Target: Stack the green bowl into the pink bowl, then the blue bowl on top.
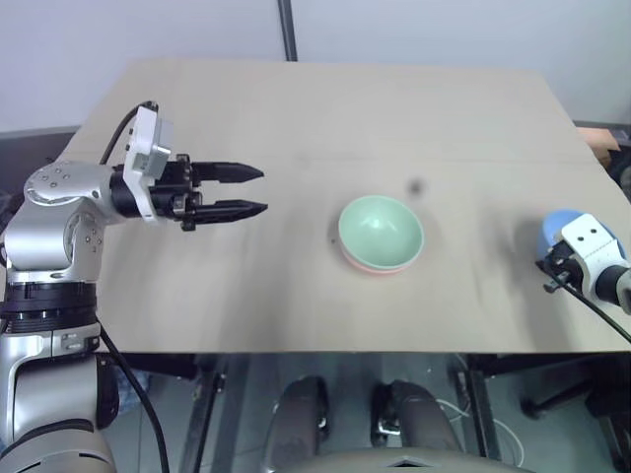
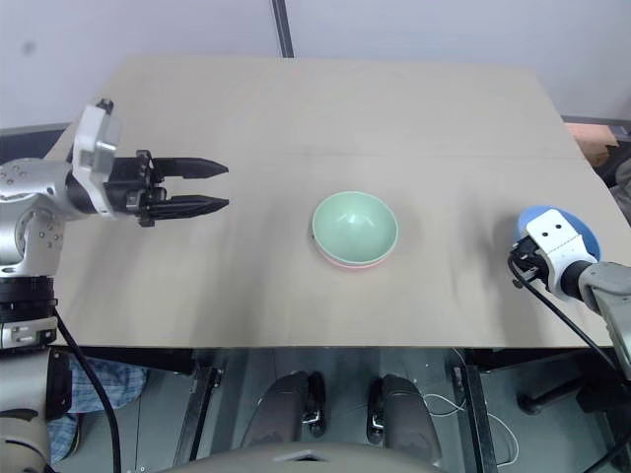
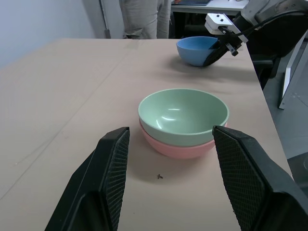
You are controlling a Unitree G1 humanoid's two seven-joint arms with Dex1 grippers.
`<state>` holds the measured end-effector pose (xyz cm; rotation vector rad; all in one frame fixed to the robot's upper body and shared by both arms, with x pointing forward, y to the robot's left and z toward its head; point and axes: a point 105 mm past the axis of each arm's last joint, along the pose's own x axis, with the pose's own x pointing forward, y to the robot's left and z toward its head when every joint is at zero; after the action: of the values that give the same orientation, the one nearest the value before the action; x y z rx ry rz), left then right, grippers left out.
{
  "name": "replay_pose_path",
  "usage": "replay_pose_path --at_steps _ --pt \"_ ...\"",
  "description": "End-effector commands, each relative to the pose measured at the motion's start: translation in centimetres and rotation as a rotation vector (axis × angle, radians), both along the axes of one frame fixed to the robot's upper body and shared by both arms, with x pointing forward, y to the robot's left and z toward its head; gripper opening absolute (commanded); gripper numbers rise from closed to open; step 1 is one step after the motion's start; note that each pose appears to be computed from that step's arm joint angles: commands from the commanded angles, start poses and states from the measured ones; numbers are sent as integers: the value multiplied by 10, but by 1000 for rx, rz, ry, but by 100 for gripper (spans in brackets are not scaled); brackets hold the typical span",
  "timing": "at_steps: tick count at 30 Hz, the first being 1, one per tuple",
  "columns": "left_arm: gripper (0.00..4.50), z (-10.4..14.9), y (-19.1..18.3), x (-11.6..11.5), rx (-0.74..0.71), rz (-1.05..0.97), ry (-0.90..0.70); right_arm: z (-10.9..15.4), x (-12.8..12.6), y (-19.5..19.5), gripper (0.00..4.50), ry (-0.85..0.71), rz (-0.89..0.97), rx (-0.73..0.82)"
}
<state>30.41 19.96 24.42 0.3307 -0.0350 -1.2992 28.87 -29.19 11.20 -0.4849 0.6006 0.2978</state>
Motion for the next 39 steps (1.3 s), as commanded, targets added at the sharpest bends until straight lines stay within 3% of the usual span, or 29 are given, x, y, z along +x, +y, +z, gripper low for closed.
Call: replay_pose_path --at_steps 1,4,7,11,17,22,24,28,33,39 --pt "290 6 2 -4 25 -3 -43 8 5 10 2 -27 56 0" --pt "290 1 5 -5 48 7 -35 58 20 65 2 -196 299 16" --pt "290 -4 6 -8 73 -3 -14 86 17 113 2 -255 499 30" --pt "290 -10 10 -7 124 16 19 101 7 161 2 -276 703 8" --pt "290 -12 16 -1 167 30 21 99 -13 206 2 -244 974 -60" --pt "290 -9 18 2 175 34 11 97 -13 221 2 -247 1056 -98" --pt "290 -8 19 1 179 30 8 97 -14 227 87 -255 1079 -108" --pt "290 -6 19 0 182 26 7 107 -16 233 214 -277 1083 -52" --pt "290 -7 22 -1 185 30 12 126 -17 214 214 -267 1037 46" --pt "290 -8 21 1 171 63 6 115 -14 163 214 -233 919 113"
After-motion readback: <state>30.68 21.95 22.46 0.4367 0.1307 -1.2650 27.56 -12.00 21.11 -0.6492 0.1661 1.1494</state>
